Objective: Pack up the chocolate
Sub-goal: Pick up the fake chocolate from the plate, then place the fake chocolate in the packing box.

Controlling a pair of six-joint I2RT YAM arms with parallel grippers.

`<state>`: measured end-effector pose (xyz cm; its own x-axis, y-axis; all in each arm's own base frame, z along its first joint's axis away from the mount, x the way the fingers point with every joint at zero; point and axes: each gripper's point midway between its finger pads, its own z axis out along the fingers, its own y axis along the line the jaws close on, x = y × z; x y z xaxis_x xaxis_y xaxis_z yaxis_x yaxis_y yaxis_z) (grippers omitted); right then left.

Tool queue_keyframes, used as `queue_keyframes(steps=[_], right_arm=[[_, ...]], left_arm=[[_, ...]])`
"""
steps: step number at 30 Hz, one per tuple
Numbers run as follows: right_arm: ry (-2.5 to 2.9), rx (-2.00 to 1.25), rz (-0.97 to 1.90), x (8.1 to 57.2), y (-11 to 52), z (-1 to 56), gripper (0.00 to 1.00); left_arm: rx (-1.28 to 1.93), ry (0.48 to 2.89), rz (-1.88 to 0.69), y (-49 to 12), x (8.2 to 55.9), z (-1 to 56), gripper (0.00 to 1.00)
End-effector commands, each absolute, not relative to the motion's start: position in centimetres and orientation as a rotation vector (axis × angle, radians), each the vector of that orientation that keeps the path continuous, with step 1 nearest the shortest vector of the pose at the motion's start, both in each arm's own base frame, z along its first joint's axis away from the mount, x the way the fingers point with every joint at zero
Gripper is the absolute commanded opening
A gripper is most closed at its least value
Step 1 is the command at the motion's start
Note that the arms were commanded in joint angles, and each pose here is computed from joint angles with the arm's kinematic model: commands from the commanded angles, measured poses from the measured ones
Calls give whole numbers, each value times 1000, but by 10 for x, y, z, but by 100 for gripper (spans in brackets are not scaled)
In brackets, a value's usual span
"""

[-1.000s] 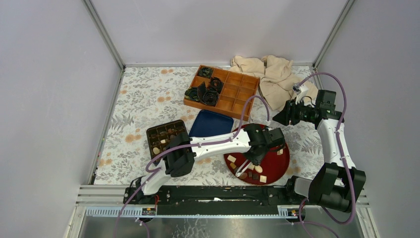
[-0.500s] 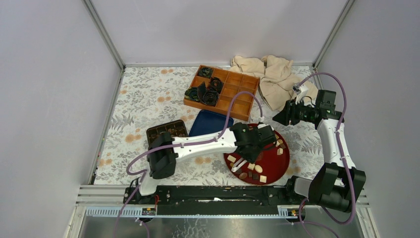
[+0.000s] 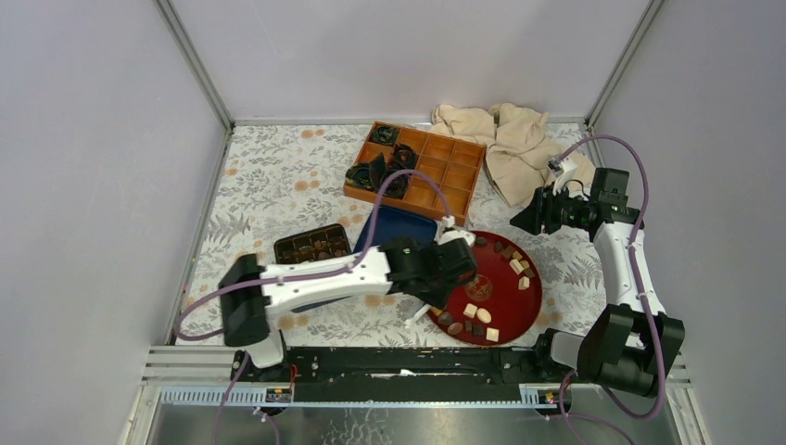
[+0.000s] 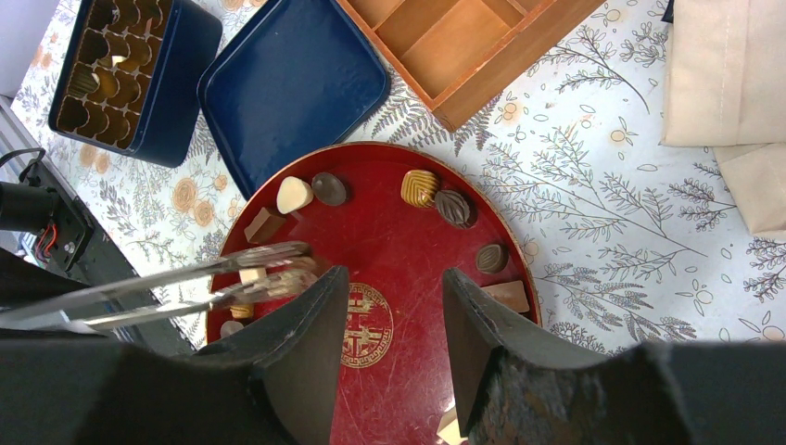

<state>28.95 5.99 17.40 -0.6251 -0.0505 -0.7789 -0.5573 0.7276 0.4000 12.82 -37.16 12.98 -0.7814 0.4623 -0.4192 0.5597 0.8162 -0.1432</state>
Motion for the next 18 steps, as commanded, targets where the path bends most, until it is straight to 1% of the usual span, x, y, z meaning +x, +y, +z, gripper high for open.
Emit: queue_keyframes(steps=[1,5,9,18], right_arm=[[2125,-468,832,288,60,176,50],[2126,-467,833,289,60,176,49],[2126,-468,832,289,60,176,49],[2128,-464,838,289,61,175,49]], left_arm=[[557,2583,-400,-341,136,161,0],[437,2628,-318,-290,132,167,0],[317,2704,-211,-240,117,169,0],[90,2753,-88,-158,88,178,0]])
